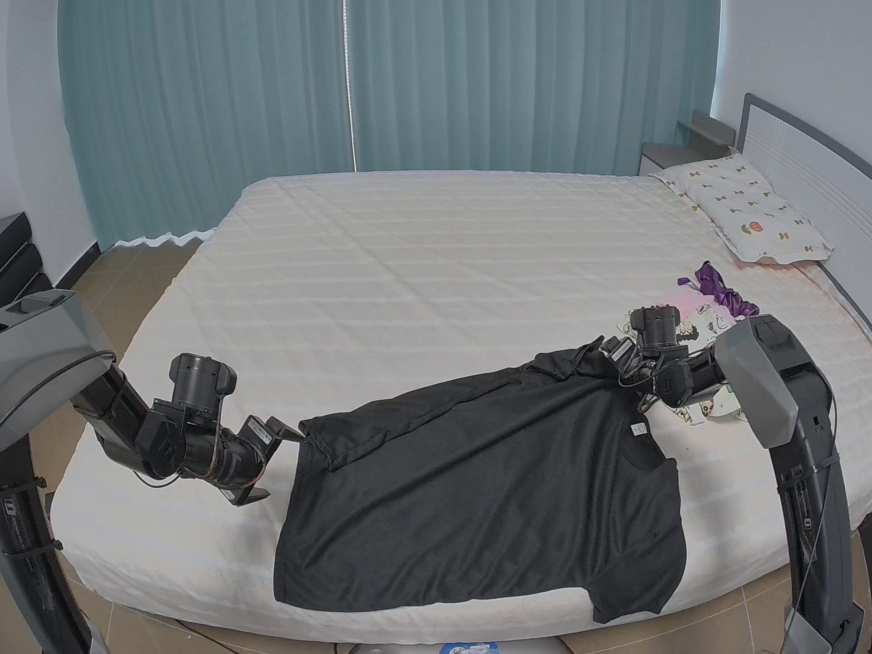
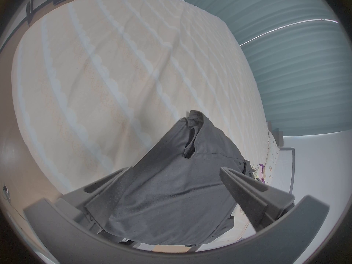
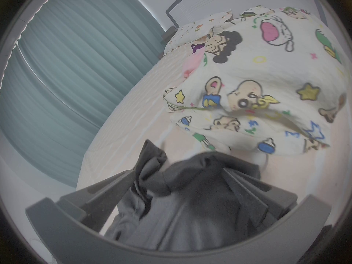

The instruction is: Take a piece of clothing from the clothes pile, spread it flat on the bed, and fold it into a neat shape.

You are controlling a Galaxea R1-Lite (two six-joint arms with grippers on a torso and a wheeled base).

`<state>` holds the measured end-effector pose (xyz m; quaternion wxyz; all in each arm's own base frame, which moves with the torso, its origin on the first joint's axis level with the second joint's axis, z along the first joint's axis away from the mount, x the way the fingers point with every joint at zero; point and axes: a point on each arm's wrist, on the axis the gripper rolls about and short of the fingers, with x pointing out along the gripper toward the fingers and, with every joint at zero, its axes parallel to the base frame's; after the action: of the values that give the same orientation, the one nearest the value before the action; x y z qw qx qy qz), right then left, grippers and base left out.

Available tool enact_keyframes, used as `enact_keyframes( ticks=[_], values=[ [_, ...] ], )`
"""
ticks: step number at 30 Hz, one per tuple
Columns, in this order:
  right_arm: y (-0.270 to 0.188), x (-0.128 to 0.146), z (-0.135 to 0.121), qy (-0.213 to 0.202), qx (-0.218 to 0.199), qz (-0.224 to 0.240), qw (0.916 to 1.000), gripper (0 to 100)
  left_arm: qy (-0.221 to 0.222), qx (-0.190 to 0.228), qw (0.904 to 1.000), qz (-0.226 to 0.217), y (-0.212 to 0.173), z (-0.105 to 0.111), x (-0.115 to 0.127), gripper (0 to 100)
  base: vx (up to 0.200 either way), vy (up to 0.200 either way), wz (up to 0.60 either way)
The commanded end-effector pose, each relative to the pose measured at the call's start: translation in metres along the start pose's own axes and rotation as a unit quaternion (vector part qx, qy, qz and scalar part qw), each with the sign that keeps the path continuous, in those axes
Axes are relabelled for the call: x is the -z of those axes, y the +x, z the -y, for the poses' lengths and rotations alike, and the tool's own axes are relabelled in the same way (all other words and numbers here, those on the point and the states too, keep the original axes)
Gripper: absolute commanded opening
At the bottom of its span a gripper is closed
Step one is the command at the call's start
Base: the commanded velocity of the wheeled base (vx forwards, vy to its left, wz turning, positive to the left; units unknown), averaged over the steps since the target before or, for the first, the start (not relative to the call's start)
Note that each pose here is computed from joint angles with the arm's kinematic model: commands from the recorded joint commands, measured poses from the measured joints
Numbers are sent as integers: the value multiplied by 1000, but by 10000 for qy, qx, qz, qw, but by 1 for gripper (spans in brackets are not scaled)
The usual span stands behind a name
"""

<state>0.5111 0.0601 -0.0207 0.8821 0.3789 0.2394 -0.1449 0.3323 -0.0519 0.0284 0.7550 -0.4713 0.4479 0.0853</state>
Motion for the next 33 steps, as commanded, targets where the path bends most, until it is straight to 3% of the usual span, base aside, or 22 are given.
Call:
enact_keyframes(
  ticks=[1,5,6,11,19,24,33],
  values=[
    [-84,-21,-9,76,-482,97,9988,100,87,546,9975,436,-3,39,-8,100,0,0,0],
    [-101,-10,5,114,-529,-97,9985,100,174,511,9970,559,17,60,-9,100,0,0,0],
    [-107,-5,7,190,-578,-124,9981,100,241,439,9972,564,29,73,-7,100,0,0,0],
    [-116,5,13,732,-743,-382,9938,100,410,160,9983,370,65,90,6,100,0,0,0],
    [-130,9,19,700,-775,-689,9921,100,528,-73,9979,370,77,82,15,100,0,0,0],
    [-131,8,25,728,-694,-698,9925,100,1005,-443,9926,508,81,67,25,100,0,0,0],
    [-129,9,27,718,-664,-708,9927,100,1131,-593,9895,679,91,61,30,100,0,0,0]
  ],
)
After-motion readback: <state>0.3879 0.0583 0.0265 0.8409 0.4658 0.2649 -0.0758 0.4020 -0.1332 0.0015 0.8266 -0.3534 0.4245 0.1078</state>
